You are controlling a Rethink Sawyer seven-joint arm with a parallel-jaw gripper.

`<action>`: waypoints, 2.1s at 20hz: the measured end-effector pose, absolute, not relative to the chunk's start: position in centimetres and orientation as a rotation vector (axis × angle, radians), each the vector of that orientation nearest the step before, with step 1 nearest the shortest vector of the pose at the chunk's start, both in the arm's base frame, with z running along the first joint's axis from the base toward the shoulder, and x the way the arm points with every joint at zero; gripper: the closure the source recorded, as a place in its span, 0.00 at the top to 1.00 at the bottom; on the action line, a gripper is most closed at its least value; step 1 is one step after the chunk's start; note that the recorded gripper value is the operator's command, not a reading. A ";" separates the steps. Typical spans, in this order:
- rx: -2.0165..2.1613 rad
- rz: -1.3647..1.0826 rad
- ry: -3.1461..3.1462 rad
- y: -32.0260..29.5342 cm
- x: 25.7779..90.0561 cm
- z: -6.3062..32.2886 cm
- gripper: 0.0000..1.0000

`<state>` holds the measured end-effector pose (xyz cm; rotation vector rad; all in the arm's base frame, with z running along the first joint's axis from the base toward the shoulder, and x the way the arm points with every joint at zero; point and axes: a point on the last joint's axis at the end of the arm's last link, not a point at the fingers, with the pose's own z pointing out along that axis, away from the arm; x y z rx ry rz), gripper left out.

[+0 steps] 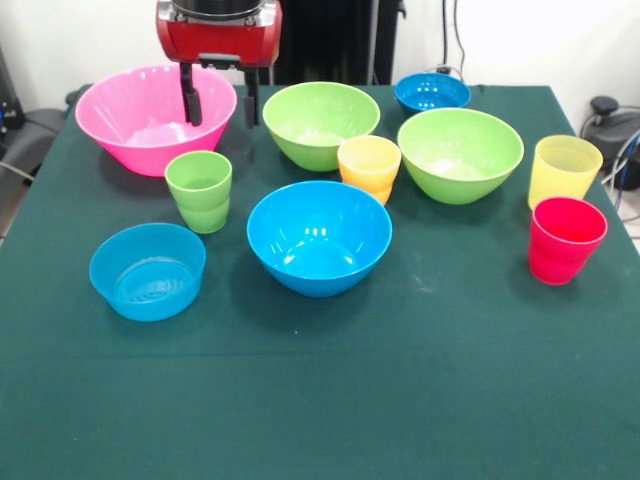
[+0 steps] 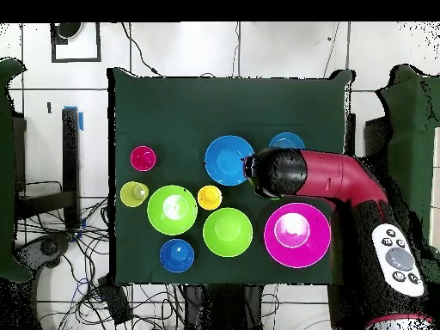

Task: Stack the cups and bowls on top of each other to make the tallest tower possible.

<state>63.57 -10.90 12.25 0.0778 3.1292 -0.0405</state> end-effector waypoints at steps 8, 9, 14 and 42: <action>0.117 -0.046 3.141 -10.6 63.2 12.2 1.00; 0.122 -0.045 3.142 -10.6 63.1 12.2 1.00; 0.159 -0.016 3.158 -10.0 62.4 11.9 1.00; 0.445 0.510 3.329 0.8 52.9 5.9 1.00</action>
